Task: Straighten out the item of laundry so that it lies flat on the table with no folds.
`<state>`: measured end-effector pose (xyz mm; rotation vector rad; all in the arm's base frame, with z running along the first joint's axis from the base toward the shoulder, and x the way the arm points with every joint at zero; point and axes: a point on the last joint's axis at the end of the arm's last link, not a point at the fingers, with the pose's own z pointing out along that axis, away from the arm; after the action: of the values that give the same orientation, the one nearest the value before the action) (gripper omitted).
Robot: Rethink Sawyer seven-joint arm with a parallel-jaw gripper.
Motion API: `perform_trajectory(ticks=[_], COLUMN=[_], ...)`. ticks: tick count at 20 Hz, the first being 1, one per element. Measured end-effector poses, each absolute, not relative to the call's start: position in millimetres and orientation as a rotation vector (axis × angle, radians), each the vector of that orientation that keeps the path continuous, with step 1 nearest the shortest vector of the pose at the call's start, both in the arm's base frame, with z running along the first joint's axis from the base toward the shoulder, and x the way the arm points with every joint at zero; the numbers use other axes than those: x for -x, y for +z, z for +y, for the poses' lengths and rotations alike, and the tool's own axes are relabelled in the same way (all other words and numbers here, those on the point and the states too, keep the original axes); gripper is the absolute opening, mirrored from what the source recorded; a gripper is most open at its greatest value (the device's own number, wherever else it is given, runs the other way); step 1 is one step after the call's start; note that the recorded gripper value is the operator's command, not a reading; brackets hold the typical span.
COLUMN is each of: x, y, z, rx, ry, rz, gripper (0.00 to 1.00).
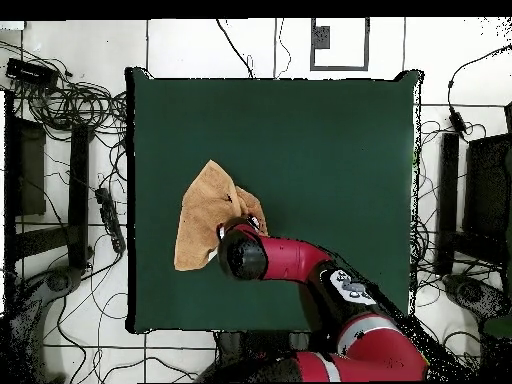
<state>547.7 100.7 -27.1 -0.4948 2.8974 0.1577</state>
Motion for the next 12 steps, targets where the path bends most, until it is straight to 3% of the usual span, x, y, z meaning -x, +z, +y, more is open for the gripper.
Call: perform_trajectory(ticks=[12], x=[-549.1], y=[-27.2], z=[100.5], rx=[0.492], ry=[0.155], rz=[2.89], gripper=[0.0])
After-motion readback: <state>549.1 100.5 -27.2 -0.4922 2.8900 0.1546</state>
